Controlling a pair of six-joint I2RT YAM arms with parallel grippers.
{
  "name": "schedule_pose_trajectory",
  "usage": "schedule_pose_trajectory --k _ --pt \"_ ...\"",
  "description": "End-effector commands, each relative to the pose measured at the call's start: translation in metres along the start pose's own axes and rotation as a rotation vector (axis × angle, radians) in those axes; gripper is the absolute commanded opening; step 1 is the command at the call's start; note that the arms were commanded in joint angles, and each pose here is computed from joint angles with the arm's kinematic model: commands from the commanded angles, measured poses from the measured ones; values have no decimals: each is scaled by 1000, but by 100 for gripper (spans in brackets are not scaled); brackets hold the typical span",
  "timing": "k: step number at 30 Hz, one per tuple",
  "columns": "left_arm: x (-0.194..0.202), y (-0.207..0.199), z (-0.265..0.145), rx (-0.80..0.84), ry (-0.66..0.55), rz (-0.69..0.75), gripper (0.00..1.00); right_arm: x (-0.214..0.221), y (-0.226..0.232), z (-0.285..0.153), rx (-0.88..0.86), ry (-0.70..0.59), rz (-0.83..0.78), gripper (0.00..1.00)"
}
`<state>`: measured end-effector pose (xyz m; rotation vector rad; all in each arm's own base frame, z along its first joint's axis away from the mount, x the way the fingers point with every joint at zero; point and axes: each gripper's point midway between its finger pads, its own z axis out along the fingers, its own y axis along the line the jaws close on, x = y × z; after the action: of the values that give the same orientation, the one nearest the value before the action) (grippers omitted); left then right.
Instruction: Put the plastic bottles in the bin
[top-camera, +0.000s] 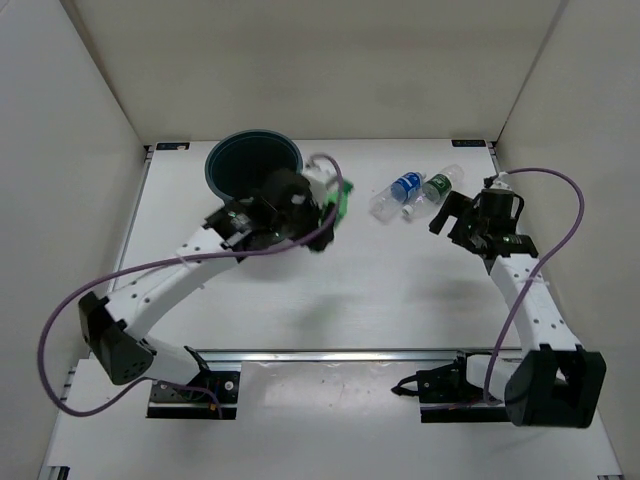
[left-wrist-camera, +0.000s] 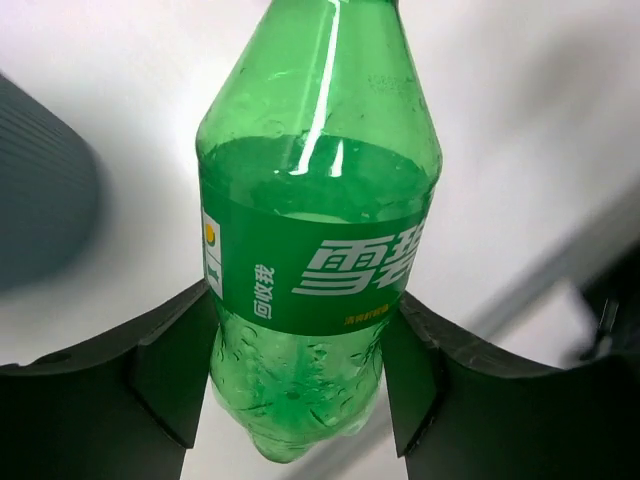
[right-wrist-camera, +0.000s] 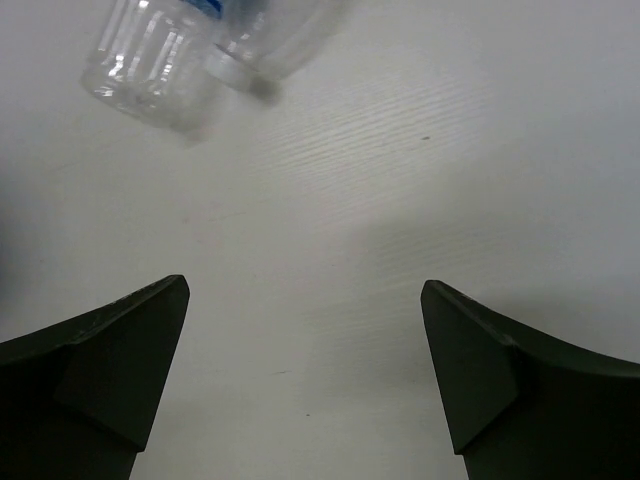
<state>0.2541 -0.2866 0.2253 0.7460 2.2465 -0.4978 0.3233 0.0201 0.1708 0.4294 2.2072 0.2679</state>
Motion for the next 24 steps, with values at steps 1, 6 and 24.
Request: schedule_pose_trajectory --k 1,6,24 --pt "-102 75 -83 -323 -357 -145 52 -31 -8 18 46 -47 20 99" --pt "-141 179 -119 -607 -516 -318 56 -58 -18 49 88 -70 22 98" --pt "-120 252 -73 -792 -383 -344 99 -122 -22 164 196 -48 107 99"
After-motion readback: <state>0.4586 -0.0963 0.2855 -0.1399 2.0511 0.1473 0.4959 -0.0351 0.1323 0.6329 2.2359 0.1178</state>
